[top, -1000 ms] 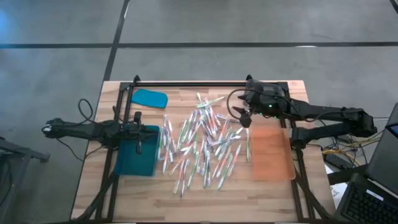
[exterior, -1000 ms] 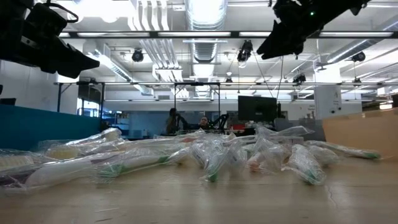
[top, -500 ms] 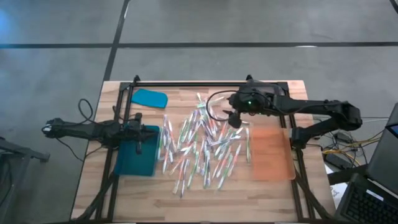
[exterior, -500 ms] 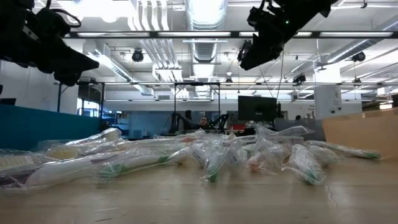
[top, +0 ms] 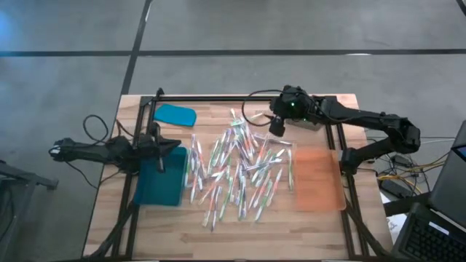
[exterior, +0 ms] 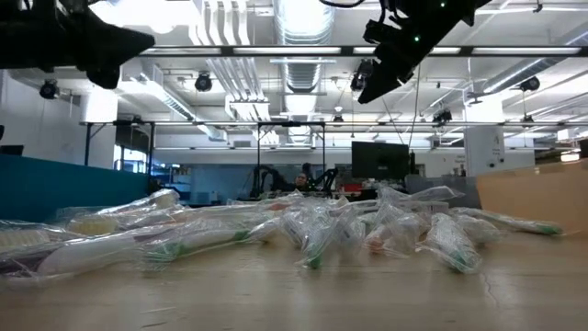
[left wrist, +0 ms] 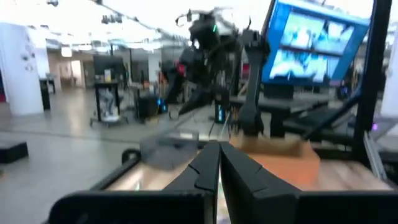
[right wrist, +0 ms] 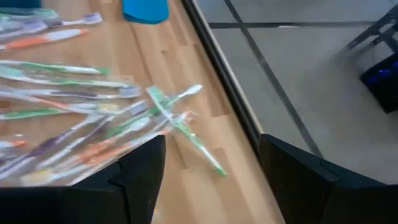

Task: Pick & Place Toothbrushes
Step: Put the green toothbrush into the black bin

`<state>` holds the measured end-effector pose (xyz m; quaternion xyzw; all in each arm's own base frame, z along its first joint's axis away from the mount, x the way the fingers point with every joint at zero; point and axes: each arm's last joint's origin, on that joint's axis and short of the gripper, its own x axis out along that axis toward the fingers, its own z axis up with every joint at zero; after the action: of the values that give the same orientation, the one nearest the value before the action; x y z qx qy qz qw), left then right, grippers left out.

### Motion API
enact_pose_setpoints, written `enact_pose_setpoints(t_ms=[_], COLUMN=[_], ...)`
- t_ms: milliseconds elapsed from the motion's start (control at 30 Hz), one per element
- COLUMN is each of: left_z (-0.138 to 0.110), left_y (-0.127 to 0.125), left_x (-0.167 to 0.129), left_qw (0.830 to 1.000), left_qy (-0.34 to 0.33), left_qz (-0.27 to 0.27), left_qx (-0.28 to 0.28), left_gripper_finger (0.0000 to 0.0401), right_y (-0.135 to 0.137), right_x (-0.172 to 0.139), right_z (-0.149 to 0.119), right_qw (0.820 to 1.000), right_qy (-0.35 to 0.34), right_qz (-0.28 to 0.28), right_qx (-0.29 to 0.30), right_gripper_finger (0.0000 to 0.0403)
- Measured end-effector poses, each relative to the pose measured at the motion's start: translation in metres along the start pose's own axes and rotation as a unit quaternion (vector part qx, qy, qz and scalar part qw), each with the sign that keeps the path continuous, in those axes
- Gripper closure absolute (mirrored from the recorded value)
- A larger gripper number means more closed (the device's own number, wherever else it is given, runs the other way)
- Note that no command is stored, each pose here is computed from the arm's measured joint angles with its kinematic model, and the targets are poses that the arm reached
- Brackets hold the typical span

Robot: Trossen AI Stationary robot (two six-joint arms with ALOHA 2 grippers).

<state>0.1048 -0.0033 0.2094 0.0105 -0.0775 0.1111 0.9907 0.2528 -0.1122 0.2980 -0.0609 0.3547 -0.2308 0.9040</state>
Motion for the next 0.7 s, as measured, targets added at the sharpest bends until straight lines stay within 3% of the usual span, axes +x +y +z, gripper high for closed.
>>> enact_pose_setpoints(t_ms=[200,467,700], left_z=[0.005,-0.001,-0.010], left_y=[0.003,0.007,0.015], left_x=[0.000,0.001,0.008], left_qw=[0.998,0.993,0.986], left_qy=[-0.022,0.009,0.050], left_qz=[0.051,0.113,0.153], left_qx=[0.013,0.019,0.034], left_gripper_finger=[0.0382,0.0382,0.0382], right_y=[-0.018,-0.027,-0.025], right_x=[0.003,0.004,0.004], right_z=[-0.006,-0.011,-0.020], right_qw=[1.000,0.999,0.997], right_qy=[0.013,0.007,0.052], right_qz=[-0.020,0.045,0.059], right_qx=[-0.010,-0.009,0.011], right_gripper_finger=[0.0167,0.0153,0.0133])
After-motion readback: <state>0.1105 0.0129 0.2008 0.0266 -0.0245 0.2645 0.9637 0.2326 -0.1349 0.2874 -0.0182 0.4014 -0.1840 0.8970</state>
